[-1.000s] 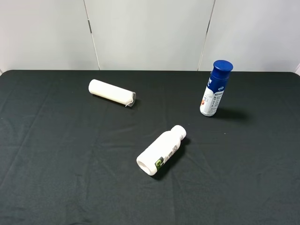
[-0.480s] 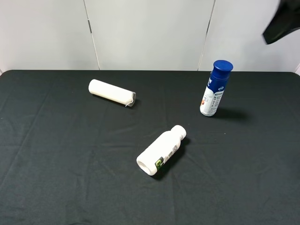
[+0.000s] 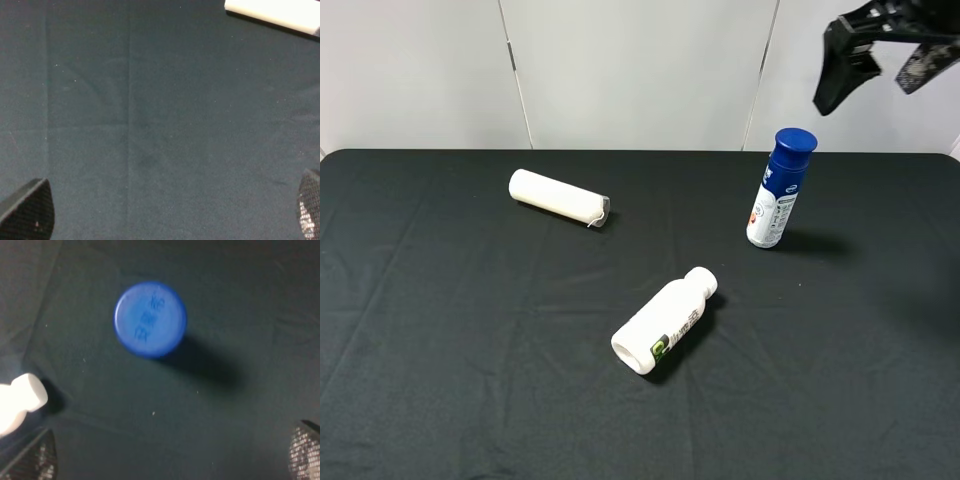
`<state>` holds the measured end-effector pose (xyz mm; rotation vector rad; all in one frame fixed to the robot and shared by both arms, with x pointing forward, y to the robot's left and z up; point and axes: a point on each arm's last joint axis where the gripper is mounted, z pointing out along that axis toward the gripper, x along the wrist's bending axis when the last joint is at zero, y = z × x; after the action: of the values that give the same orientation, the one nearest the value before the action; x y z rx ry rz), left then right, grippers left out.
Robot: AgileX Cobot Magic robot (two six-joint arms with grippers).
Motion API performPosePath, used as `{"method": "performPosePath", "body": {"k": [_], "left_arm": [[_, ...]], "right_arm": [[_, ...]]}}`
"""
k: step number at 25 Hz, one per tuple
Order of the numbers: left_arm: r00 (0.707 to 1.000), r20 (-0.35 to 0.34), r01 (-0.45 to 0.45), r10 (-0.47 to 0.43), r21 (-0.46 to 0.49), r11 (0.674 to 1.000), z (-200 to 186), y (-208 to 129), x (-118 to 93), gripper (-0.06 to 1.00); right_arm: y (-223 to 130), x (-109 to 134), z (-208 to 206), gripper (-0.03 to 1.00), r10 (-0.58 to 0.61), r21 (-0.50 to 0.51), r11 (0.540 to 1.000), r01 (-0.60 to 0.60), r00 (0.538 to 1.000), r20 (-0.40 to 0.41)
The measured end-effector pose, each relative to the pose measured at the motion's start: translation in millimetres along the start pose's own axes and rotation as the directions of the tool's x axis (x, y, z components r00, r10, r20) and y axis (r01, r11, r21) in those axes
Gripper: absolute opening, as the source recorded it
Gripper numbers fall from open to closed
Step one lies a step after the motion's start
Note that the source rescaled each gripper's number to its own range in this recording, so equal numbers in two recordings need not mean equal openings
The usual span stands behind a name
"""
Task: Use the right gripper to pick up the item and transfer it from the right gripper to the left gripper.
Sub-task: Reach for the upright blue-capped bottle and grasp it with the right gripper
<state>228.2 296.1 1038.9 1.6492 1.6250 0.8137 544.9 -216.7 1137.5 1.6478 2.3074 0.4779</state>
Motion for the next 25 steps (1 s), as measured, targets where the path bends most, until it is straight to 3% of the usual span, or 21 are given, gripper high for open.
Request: {"method": "performPosePath", "body": {"k": [14, 25], "left_arm": [[1.0, 0.0, 0.0, 0.0, 0.0, 1.0, 0.0, 0.0, 0.0, 0.93], [1.0, 0.0, 0.0, 0.0, 0.0, 1.0, 0.0, 0.0, 0.0, 0.93]], "right_arm": [[22.8, 5.6, 63.6, 1.0, 0.001, 0.119, 0.993, 0.01, 0.996, -0.092], [31.3, 3.5, 95.1, 1.0, -0.003, 0.129, 0.992, 0.013, 0.997, -0.078]]}}
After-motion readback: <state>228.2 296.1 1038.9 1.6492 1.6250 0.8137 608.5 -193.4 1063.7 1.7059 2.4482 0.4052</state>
